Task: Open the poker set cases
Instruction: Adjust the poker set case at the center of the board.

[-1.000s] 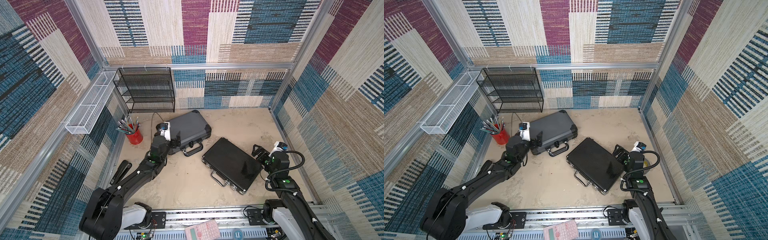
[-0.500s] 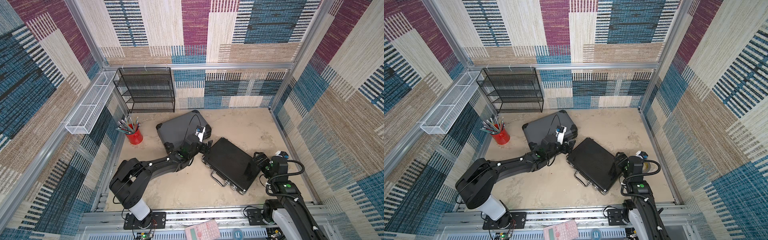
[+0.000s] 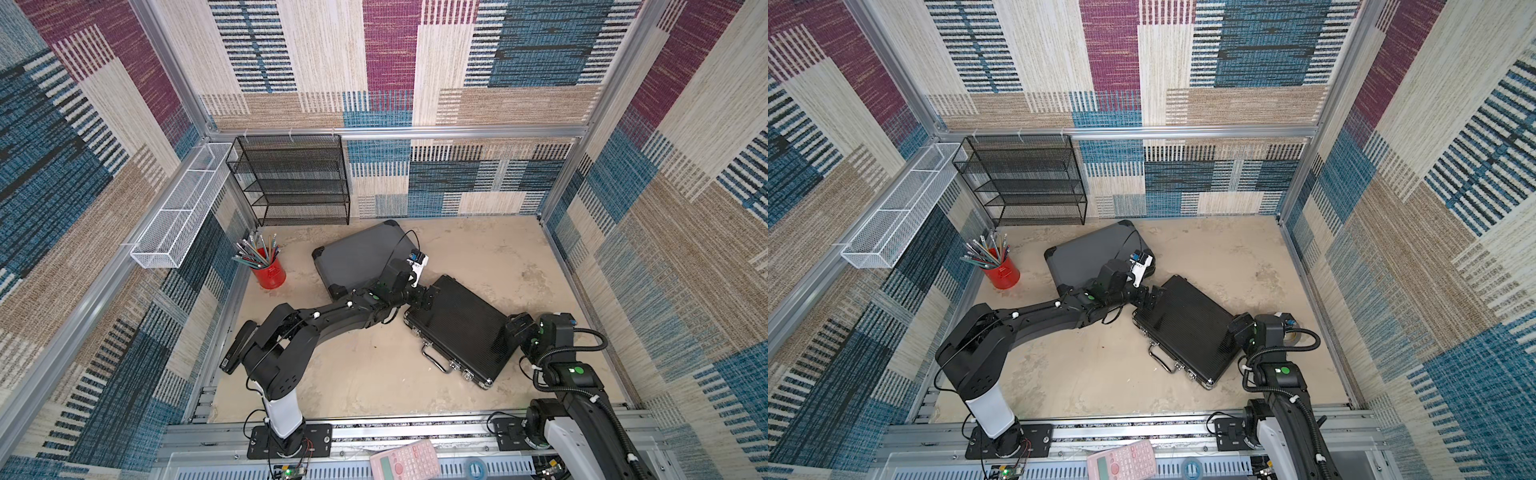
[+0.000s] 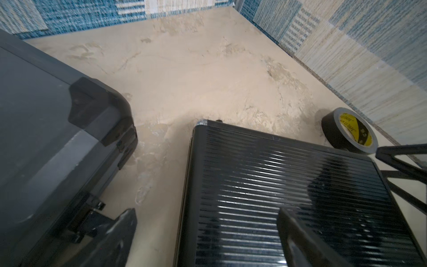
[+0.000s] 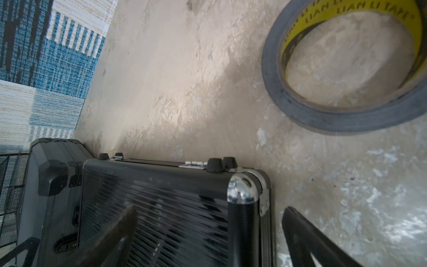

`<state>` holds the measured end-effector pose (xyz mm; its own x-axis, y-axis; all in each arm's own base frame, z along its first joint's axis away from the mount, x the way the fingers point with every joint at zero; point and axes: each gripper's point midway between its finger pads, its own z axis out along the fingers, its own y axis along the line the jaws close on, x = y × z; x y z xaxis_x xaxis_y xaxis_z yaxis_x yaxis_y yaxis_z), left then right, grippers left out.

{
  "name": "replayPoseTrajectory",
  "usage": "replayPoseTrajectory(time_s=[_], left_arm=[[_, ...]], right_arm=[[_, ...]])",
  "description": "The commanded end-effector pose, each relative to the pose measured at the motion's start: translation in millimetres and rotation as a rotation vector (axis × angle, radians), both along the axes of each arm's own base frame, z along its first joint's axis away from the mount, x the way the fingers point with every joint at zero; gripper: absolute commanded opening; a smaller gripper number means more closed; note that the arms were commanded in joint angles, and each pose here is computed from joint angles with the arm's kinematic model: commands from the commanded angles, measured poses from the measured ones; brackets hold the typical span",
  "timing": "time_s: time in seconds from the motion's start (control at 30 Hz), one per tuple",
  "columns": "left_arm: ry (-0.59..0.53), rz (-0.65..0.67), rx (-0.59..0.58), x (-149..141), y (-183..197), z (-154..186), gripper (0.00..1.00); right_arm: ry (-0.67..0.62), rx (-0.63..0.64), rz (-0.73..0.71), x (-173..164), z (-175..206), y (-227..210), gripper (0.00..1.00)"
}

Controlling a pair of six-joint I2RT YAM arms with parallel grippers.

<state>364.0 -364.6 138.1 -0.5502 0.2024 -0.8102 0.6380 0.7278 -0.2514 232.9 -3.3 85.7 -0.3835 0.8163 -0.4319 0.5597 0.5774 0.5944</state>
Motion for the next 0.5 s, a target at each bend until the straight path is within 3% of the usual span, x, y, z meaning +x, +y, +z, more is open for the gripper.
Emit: replayPoseTrajectory(time_s=[0.0,0.2,0.47], left_arm=[[0.094,-0.061,0.002,-13,-7,-9,0.94],[0.164,-0.094,0.026,-20,-8,-25,0.92],[0.278,-0.078,0.011,-22,-2,-45,0.85]], right_arm=[[0.008,0.039,0.023,-4,-4,8,1.0],[0.007,0.074,0.098,-3,-10,21,1.0],[-0.029,0.113,0.171,0,-11,36,0.92]])
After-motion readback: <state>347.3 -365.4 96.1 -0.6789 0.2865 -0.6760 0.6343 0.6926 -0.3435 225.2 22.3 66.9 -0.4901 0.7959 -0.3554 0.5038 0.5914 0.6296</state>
